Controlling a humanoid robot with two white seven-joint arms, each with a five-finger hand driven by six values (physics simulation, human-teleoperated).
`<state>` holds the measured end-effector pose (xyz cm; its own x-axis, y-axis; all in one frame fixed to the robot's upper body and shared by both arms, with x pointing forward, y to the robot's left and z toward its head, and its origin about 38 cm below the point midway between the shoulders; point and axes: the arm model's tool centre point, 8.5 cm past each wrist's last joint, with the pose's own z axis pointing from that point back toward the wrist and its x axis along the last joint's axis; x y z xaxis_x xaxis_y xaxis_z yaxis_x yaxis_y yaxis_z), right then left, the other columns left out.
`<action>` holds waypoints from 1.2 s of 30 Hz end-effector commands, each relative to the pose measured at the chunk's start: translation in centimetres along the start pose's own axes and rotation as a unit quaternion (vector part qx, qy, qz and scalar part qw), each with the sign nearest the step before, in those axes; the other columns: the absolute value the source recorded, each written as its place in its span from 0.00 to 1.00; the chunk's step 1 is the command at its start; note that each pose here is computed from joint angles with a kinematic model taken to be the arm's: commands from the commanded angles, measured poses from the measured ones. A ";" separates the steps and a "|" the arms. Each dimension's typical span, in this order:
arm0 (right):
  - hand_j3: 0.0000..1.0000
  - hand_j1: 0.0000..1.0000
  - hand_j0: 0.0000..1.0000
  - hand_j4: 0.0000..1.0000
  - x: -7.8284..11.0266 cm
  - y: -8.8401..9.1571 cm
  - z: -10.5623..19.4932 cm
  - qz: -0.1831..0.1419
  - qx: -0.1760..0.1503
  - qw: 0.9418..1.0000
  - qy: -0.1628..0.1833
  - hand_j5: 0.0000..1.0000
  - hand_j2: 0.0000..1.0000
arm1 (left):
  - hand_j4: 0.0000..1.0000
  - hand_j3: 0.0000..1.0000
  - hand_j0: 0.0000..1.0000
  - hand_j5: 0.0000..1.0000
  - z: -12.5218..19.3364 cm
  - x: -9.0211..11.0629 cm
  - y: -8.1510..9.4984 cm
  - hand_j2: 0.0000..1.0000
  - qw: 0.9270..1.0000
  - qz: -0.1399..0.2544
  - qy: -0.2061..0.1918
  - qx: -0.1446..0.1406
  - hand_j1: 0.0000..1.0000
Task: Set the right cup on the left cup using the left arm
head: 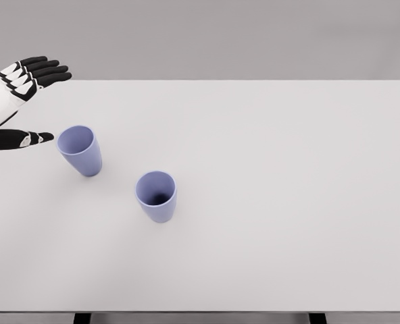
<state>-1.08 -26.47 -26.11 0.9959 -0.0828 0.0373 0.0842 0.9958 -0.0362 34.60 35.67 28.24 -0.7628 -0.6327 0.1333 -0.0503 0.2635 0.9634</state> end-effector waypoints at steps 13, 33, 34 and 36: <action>1.00 1.00 1.00 1.00 -0.2 0.0 0.0 -0.001 0.000 1.000 0.002 1.00 1.00 | 1.00 1.00 1.00 1.00 0.2 0.0 0.0 1.00 1.000 0.008 0.003 0.009 1.00; 1.00 1.00 1.00 1.00 -0.2 0.0 0.0 0.000 0.000 1.000 0.002 1.00 1.00 | 0.99 0.99 0.99 0.99 0.3 0.7 -0.5 0.99 0.971 0.236 -0.023 -0.017 0.99; 1.00 1.00 1.00 1.00 -0.2 0.0 0.0 0.000 0.000 1.000 0.002 1.00 1.00 | 0.99 0.99 0.99 0.99 0.2 0.9 -0.5 0.99 0.967 0.252 -0.030 -0.025 0.99; 1.00 1.00 1.00 1.00 -0.3 0.0 0.0 0.000 0.000 1.000 0.003 1.00 1.00 | 0.99 0.99 0.99 0.99 -0.1 1.5 -0.1 0.99 0.949 0.299 -0.070 -0.066 0.99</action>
<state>-1.26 -26.43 -26.10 0.9960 -0.0836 0.0325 0.0847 0.9958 -0.0354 34.05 34.83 28.61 -0.7360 -0.3725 0.5653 0.3785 0.4658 0.7998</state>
